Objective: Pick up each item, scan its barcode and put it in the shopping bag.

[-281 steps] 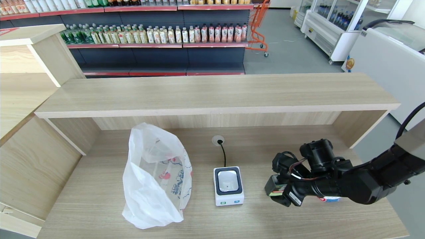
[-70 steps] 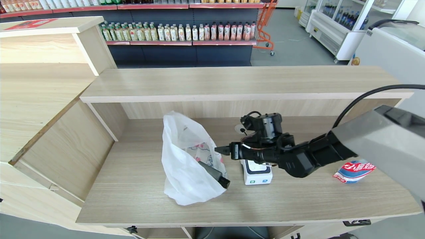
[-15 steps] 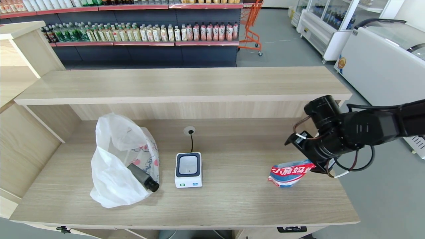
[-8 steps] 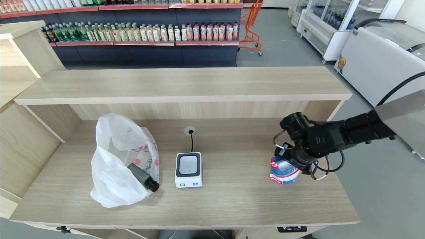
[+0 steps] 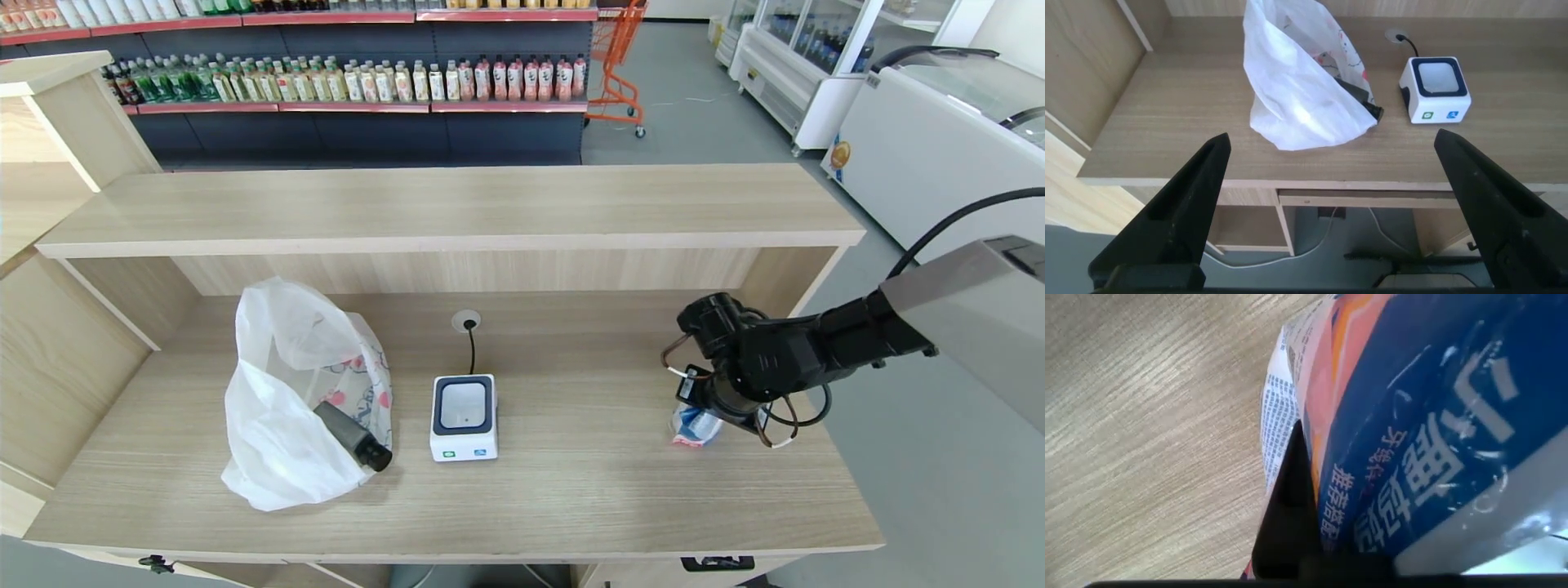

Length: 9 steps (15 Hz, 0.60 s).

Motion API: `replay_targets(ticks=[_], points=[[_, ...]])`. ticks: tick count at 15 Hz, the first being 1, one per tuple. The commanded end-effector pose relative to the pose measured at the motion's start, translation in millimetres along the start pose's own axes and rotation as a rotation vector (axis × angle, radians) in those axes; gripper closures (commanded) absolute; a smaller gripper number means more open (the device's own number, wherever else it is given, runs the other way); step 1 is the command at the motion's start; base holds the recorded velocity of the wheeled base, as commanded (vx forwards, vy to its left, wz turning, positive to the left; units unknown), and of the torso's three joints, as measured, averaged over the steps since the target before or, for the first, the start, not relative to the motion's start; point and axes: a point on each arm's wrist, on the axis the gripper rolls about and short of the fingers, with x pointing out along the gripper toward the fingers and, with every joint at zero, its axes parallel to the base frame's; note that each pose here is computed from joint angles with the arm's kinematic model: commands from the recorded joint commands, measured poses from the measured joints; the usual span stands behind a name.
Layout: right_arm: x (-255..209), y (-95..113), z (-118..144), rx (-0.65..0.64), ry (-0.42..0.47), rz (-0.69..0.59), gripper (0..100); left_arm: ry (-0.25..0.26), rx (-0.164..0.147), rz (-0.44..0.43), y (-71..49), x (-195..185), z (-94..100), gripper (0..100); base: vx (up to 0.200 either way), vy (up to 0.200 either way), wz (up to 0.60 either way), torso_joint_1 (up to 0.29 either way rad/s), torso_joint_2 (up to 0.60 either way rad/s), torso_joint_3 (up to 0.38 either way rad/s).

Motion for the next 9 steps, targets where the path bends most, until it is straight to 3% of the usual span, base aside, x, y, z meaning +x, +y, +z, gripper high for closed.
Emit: replay_targets(ticks=[1,4,6,8,9], points=[[-33,3,17,0.007,-0.065,0.118,100,0.0,0.0,0.001,0.0,0,0.0,0,0.0,0.0,0.0,0.0,0.0,0.0],[-99,-17,24,-0.135,-0.073,0.429,100,0.0,0.0,0.001,0.0,0,0.0,0,0.0,0.0,0.0,0.0,0.0,0.0],[-135,-45,14,-0.291,-0.073,0.658,100,0.0,0.0,0.001,0.0,0,0.0,0,0.0,0.0,0.0,0.0,0.0,0.0],[-148,-82,-2,-0.529,-0.101,0.934,100,0.0,0.0,0.0,0.0,0,0.0,0,0.0,0.0,0.0,0.0,0.0,0.0],[-148,-89,-6,-0.588,-0.118,0.998,100,0.0,0.0,0.0,0.0,0,0.0,0,0.0,0.0,0.0,0.0,0.0,0.0]])
